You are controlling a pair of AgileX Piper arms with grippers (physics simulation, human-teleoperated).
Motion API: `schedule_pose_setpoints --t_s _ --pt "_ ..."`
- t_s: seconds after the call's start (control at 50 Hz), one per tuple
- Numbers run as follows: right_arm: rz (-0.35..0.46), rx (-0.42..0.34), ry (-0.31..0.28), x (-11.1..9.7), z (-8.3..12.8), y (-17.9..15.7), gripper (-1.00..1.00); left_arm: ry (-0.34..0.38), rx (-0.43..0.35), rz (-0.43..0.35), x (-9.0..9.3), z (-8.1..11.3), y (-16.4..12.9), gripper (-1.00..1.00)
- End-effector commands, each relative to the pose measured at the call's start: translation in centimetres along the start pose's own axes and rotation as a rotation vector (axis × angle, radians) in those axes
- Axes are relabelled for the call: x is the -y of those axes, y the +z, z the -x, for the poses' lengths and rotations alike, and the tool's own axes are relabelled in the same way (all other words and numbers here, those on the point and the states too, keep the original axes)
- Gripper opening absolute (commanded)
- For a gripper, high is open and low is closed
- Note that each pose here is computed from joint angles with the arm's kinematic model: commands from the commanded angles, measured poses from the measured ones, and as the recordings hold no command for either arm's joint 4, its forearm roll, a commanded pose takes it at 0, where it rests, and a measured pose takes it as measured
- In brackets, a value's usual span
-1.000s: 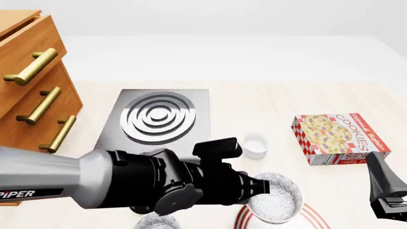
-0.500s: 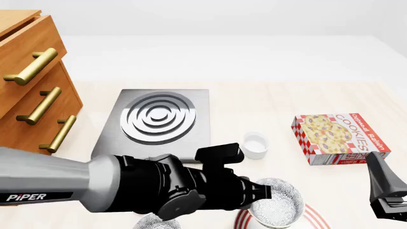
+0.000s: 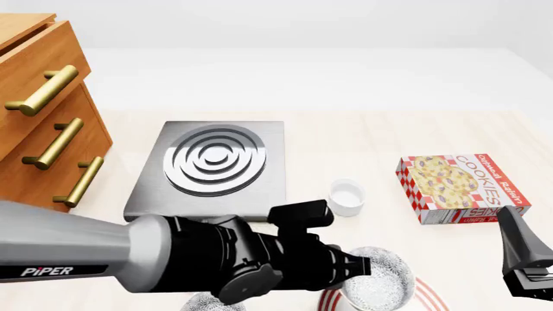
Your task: Pick the akita bowl on the wooden cabinet and place it on the plate.
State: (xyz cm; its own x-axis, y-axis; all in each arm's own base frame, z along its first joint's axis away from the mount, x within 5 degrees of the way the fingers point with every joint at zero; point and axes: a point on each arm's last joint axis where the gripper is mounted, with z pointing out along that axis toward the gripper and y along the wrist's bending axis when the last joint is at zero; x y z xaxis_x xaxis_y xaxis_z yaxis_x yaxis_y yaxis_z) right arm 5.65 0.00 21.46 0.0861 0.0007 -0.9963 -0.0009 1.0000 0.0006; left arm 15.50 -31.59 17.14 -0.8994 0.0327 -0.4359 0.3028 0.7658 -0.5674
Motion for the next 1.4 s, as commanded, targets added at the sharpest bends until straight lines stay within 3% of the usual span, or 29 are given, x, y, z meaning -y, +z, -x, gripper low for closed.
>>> schedule_pose_setpoints --t_s 0.02,1.4 --pt "0.0 0.0 0.0 0.0 0.0 0.0 1.0 -0.015 0.004 -0.01 0.2 0.0 0.1 -1.0" --pt "0.0 0.0 0.0 0.0 0.0 0.0 1.0 -0.026 -0.008 -0.006 0.0 -0.7 1.4 -1.0"
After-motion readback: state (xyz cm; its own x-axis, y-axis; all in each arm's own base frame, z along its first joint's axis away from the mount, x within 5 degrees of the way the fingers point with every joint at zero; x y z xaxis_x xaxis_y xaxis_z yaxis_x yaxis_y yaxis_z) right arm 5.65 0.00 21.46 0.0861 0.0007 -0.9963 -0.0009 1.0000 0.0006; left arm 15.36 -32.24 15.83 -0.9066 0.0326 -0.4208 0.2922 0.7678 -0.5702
